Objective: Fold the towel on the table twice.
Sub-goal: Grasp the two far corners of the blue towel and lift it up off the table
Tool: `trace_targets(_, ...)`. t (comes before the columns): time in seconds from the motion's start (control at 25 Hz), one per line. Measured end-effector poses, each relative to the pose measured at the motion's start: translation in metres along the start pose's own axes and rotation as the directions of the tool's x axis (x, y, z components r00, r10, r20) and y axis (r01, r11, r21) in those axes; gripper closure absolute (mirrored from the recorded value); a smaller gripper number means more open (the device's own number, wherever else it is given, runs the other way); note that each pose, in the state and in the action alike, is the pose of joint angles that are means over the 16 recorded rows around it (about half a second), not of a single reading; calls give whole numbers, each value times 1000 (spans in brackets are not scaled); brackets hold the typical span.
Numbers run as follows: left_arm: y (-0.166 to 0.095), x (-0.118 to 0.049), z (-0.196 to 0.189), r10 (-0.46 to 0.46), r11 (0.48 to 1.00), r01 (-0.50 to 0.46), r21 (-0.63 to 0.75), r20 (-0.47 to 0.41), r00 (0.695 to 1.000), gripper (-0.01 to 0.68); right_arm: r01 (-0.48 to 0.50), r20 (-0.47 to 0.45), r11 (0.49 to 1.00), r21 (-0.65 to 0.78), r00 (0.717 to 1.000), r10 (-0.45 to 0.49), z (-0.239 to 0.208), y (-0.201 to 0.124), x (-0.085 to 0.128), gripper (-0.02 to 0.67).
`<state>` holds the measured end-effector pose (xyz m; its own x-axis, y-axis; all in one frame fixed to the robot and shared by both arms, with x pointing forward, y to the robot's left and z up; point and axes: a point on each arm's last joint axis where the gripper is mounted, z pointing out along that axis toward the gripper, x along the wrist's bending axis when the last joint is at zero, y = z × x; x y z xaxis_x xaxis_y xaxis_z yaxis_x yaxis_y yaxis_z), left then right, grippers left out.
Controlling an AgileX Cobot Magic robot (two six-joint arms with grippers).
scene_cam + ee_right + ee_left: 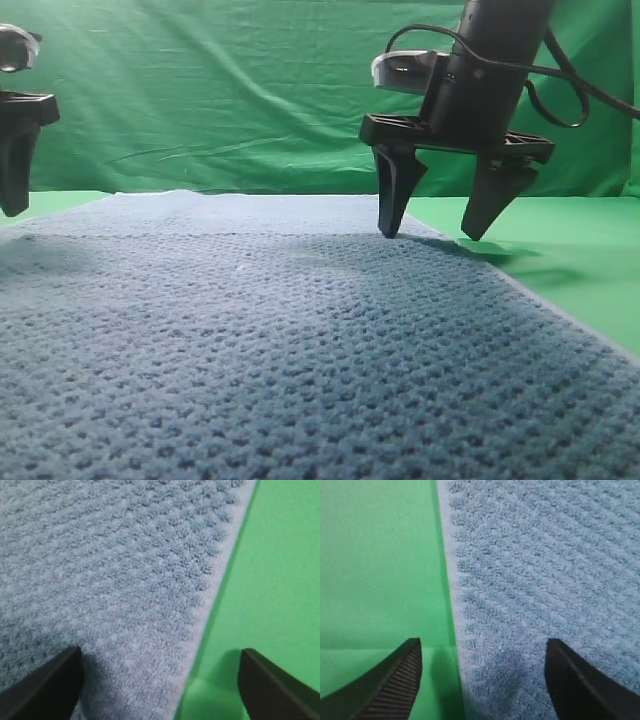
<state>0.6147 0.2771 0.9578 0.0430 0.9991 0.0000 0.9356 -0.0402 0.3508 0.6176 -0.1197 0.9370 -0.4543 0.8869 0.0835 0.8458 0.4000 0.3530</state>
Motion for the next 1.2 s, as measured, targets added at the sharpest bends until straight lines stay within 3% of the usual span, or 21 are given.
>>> trace_targets(0.36,-2,0,17,-3,999,3,33,2,1000,155,25,2,1000,-8,1000,-25,5,1,5,106)
trace_targets(0.52,-2,-1,20,-9,999,9,42,7,1000,187,35,2,999,-9,999,-35,6,2,7,185)
trace_targets(1.0,4,-4,20,-41,997,39,61,34,999,546,42,3,999,-11,999,-42,4,3,9,569)
trace_targets(1.2,19,-5,-3,-48,998,46,40,47,998,655,44,17,997,-58,999,-44,-17,12,9,643)
